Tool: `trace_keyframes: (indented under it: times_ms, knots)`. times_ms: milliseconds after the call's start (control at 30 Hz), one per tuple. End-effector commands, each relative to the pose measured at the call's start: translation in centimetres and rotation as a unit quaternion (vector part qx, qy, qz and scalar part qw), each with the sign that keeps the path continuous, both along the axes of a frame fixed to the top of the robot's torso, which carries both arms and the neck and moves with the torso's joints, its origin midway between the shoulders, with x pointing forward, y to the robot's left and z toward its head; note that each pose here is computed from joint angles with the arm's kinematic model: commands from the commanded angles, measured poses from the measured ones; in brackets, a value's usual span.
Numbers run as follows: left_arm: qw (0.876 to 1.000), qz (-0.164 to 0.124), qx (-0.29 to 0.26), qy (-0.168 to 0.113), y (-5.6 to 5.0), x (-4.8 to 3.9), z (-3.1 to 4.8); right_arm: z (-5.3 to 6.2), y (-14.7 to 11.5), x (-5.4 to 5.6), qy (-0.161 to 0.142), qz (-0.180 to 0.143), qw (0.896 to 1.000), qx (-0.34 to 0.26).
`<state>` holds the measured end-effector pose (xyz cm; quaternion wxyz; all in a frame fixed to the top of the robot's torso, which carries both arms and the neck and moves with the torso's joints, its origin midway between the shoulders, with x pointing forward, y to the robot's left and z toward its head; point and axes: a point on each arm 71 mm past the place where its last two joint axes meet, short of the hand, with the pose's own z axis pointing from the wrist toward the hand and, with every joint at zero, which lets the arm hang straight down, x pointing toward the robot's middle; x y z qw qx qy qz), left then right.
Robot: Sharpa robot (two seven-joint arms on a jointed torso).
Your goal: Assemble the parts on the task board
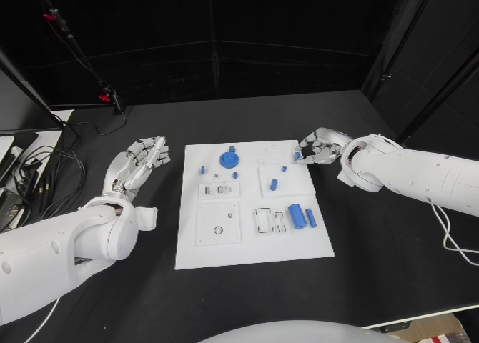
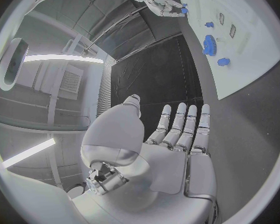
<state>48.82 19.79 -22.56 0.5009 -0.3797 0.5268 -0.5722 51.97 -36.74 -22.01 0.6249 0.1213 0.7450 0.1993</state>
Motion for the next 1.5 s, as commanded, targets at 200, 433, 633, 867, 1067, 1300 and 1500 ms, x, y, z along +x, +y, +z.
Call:
trace_keyframes:
  times_ms: [200, 433, 633, 867, 1067, 1300, 1500]
  knots:
    - [0.995, -0.013, -0.02, -0.092, -0.12, -0.36, 1.39, -0.11, 0.1, 0.19, 0.007, -0.005, 1.0, -0.01]
    - [0.995, -0.013, -0.02, -0.092, -0.12, -0.37, 1.39, -0.16, 0.25, 0.29, 0.007, -0.004, 1.0, -0.009]
    - [0.996, -0.014, -0.02, -0.091, -0.12, -0.38, 1.38, -0.2, 0.37, 0.35, 0.008, -0.003, 1.0, -0.009]
    - [0.996, -0.014, -0.02, -0.091, -0.13, -0.39, 1.38, -0.26, 0.4, 0.38, 0.01, -0.005, 1.0, -0.01]
    - [0.996, -0.013, -0.02, -0.091, -0.1, -0.39, 1.38, -0.26, 0.37, 0.39, 0.009, -0.008, 1.0, -0.01]
    - [0.996, -0.014, -0.02, -0.091, -0.1, -0.37, 1.37, -0.11, 0.5, 0.46, -0.004, -0.008, 1.0, -0.009]
    - [0.996, -0.014, -0.02, -0.09, -0.1, -0.38, 1.37, 0.26, 0.65, 0.52, -0.031, -0.005, 0.999, -0.005]
